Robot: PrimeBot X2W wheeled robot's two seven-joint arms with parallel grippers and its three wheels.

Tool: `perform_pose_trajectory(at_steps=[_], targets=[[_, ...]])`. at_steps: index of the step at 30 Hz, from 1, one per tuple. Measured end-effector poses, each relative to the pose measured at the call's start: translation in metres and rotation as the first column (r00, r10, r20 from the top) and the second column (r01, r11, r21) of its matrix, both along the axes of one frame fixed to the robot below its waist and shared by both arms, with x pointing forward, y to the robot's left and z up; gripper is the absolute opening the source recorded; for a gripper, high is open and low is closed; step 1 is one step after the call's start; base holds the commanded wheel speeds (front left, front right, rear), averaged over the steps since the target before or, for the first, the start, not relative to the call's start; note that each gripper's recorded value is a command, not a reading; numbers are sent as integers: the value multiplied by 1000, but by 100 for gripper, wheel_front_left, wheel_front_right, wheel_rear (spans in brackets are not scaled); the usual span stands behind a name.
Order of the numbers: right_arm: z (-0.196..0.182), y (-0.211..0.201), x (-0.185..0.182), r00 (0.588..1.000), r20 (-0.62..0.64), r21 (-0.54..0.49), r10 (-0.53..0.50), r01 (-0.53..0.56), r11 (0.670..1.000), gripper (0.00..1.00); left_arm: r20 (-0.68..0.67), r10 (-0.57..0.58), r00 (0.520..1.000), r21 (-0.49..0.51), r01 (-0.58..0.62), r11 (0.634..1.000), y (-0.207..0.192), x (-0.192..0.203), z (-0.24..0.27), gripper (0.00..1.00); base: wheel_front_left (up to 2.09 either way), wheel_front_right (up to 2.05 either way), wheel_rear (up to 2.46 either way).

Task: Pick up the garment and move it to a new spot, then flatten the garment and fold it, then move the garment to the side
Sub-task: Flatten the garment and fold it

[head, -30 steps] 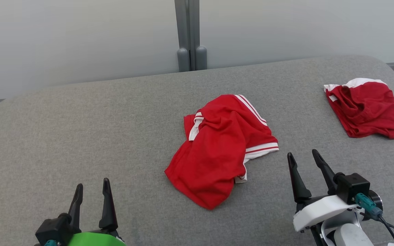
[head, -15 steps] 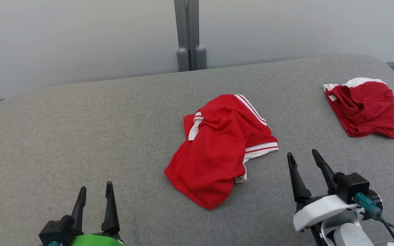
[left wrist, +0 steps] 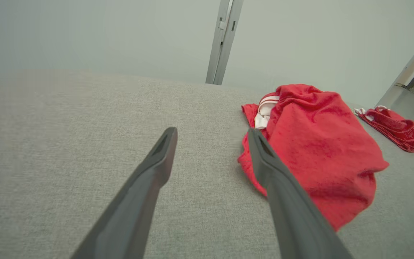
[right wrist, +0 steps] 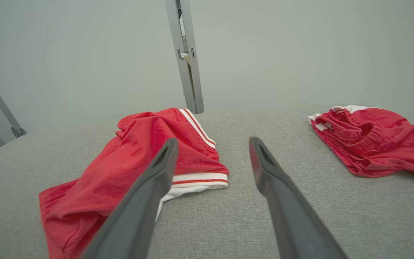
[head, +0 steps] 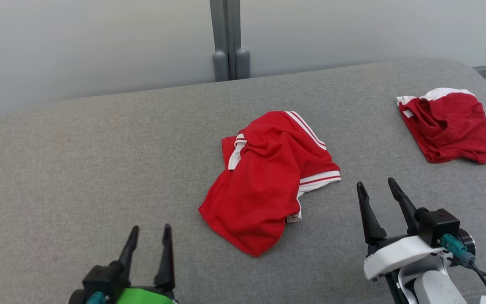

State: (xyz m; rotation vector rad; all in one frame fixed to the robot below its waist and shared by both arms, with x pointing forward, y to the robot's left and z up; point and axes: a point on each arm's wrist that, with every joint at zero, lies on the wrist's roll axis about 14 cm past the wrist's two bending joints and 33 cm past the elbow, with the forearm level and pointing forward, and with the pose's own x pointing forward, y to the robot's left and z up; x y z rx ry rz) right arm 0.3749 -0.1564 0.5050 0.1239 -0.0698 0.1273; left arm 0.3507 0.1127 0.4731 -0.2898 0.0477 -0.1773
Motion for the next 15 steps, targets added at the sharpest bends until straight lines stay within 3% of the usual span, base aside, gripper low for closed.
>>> perform_pose_trajectory(at_steps=[6, 12, 15], targets=[[5, -12, 4, 999, 15, -9, -34, 34, 999, 100, -43, -251, 967, 0, 251, 968, -73, -5, -13, 100, 0, 0, 0], [5, -28, 5, 997, 16, -20, -80, 81, 997, 100, -118, -454, 883, -4, 457, 889, -134, -20, -37, 100, 0, 0, 0], [4, -39, 4, 994, 12, -24, -111, 111, 994, 100, -143, -502, 853, -2, 507, 862, -150, -21, -45, 100, 0, 0, 0]])
